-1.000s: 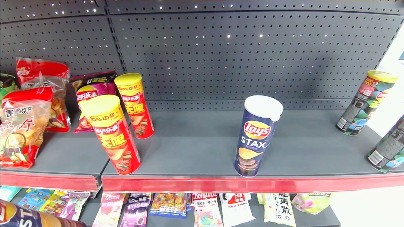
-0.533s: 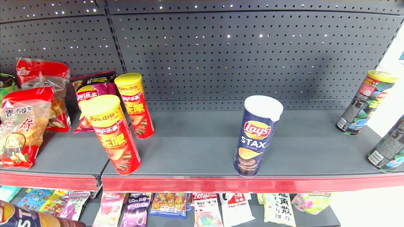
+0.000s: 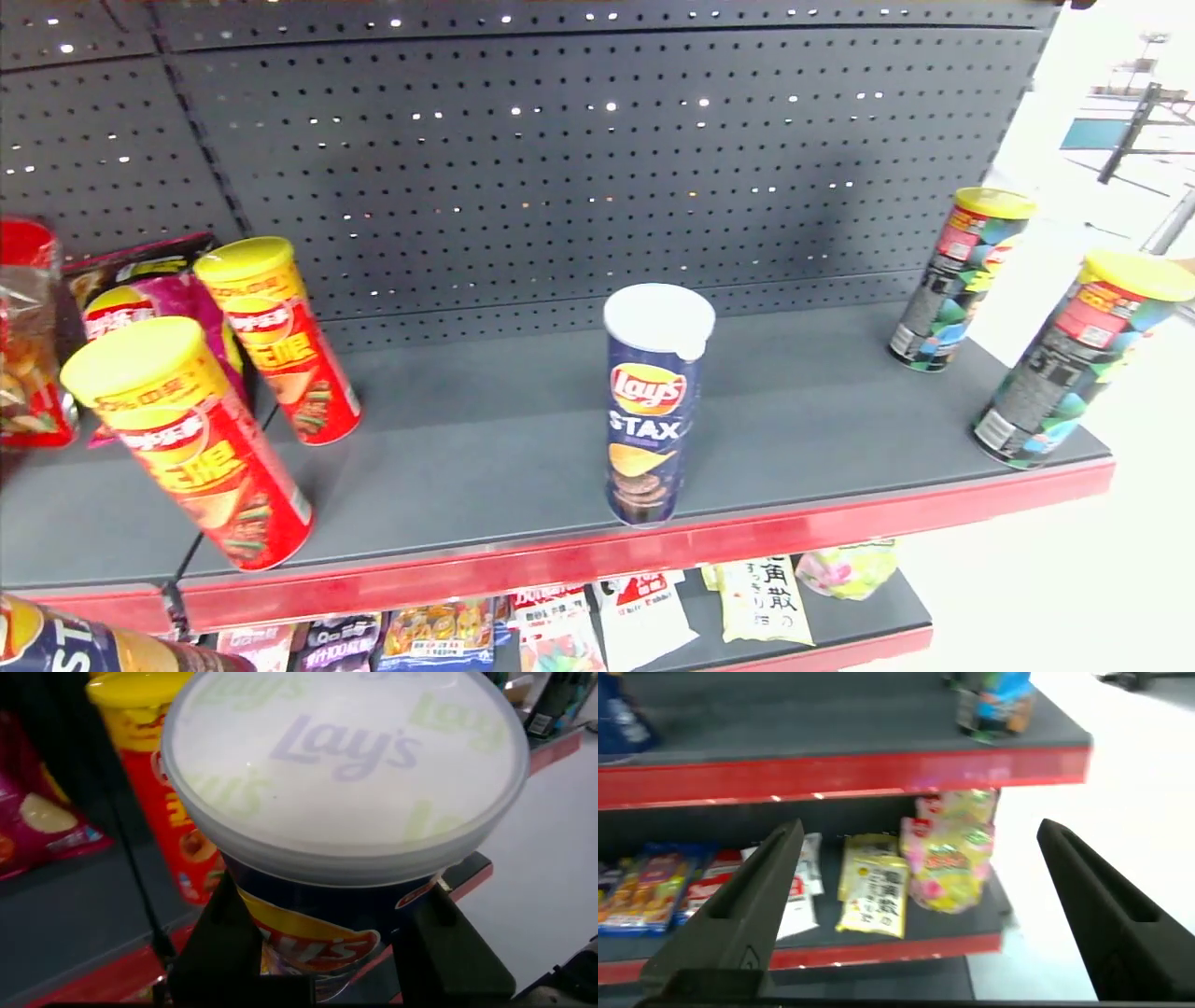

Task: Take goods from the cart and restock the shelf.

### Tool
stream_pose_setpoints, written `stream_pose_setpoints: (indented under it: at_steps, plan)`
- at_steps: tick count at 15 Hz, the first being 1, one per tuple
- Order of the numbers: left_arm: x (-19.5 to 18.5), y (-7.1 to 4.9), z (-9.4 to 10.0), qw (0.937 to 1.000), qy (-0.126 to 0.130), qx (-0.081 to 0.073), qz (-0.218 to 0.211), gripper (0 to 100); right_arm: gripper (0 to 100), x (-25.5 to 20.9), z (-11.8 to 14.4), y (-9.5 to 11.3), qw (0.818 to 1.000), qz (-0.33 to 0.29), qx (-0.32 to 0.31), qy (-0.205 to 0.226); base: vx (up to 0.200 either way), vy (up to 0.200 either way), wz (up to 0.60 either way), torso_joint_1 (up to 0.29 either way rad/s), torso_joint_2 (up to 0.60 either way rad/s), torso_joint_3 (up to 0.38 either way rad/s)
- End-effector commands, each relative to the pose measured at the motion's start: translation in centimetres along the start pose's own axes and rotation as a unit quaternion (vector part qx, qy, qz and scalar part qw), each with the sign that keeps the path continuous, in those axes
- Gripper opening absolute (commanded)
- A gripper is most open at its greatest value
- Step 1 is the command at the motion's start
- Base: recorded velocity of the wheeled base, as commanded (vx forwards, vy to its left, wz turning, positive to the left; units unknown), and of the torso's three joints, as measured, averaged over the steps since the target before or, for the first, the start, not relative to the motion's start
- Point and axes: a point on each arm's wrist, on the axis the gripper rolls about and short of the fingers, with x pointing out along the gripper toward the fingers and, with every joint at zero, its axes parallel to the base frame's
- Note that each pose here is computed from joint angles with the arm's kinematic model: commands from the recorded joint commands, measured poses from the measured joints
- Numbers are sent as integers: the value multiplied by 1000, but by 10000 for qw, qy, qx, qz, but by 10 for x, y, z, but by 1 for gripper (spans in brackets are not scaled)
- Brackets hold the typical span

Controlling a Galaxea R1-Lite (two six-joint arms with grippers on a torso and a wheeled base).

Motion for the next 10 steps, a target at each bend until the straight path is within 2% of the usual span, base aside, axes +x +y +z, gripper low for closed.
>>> stream_pose_setpoints:
  at_steps: [1, 3, 5, 7, 9, 10]
  plan:
    - [0, 0, -1, 10000, 20, -3, 4, 0, 100, 0, 0, 0, 10000, 3, 6, 3, 0, 0, 0, 0, 0, 0]
    - [3, 0, 0, 10000, 81, -4, -5, 0, 100, 0, 0, 0, 10000, 3, -1, 3, 0, 0, 0, 0, 0, 0]
    - [10, 2, 12, 9999, 118, -25, -14, 0, 100, 0, 0, 0, 10000, 26, -70, -5, 0, 0, 0, 0, 0, 0]
    - [15, 3, 22, 9998, 126, -157, -35, 0, 100, 0, 0, 0, 10000, 10, -47, 3, 0, 0, 0, 0, 0, 0]
    - [17, 3, 23, 9997, 164, -163, -44, 0, 100, 0, 1, 0, 9997, -13, -262, -11, 0, 0, 0, 0, 0, 0]
    - [17, 3, 22, 9997, 186, -166, -44, 0, 100, 0, 1, 0, 9999, -90, -94, -10, 0, 0, 0, 0, 0, 0]
